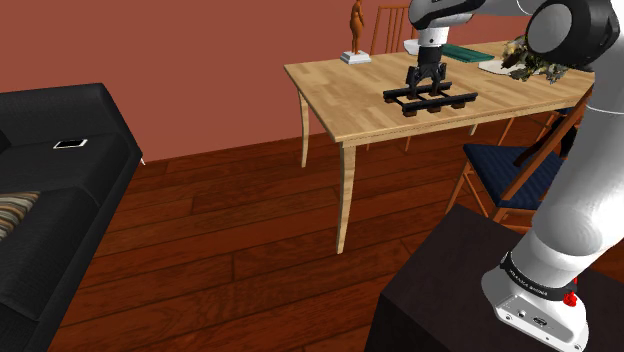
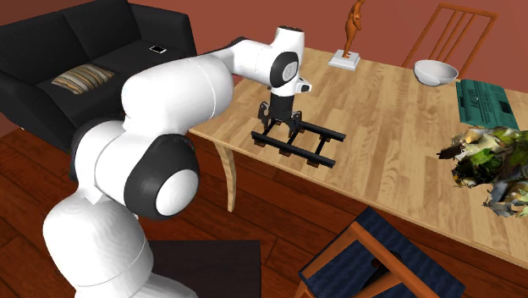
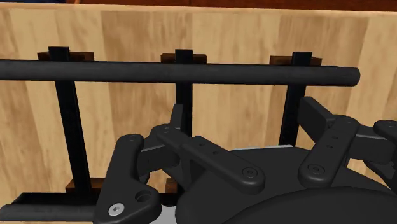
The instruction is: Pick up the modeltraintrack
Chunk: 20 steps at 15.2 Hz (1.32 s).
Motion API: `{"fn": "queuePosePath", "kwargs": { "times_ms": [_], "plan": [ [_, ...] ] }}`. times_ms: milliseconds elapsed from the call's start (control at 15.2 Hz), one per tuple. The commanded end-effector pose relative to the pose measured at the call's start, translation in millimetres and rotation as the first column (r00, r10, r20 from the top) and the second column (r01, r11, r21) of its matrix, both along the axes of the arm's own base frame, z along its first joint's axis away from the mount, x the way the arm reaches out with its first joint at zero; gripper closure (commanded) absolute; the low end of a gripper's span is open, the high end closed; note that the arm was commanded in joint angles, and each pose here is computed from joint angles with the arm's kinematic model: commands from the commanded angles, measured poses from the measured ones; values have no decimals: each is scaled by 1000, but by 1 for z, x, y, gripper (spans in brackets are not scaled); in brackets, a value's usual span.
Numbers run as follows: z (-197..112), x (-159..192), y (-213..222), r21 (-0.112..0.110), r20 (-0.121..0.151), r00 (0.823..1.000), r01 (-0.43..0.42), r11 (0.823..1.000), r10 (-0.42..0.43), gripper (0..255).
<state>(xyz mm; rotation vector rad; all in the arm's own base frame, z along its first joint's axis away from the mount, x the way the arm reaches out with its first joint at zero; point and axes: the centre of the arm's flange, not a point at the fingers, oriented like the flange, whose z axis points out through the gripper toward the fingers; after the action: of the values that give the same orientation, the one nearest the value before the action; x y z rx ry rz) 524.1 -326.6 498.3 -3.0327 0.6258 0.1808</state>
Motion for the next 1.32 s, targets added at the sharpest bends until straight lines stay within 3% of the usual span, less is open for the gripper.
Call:
{"fn": "queuePosePath", "kwargs": {
  "times_ms": [0,198,858,924,1254],
  "plan": [
    [-2,8,-28,2,7,1000,30,1000,-30,0],
    [-4,22,-65,5,17,997,75,997,-75,0],
    [-45,23,-67,5,17,997,77,997,-77,0],
    [-44,23,-66,5,18,997,77,997,-77,255],
    [-44,23,-66,5,18,997,77,997,-77,255]
  ]
}}
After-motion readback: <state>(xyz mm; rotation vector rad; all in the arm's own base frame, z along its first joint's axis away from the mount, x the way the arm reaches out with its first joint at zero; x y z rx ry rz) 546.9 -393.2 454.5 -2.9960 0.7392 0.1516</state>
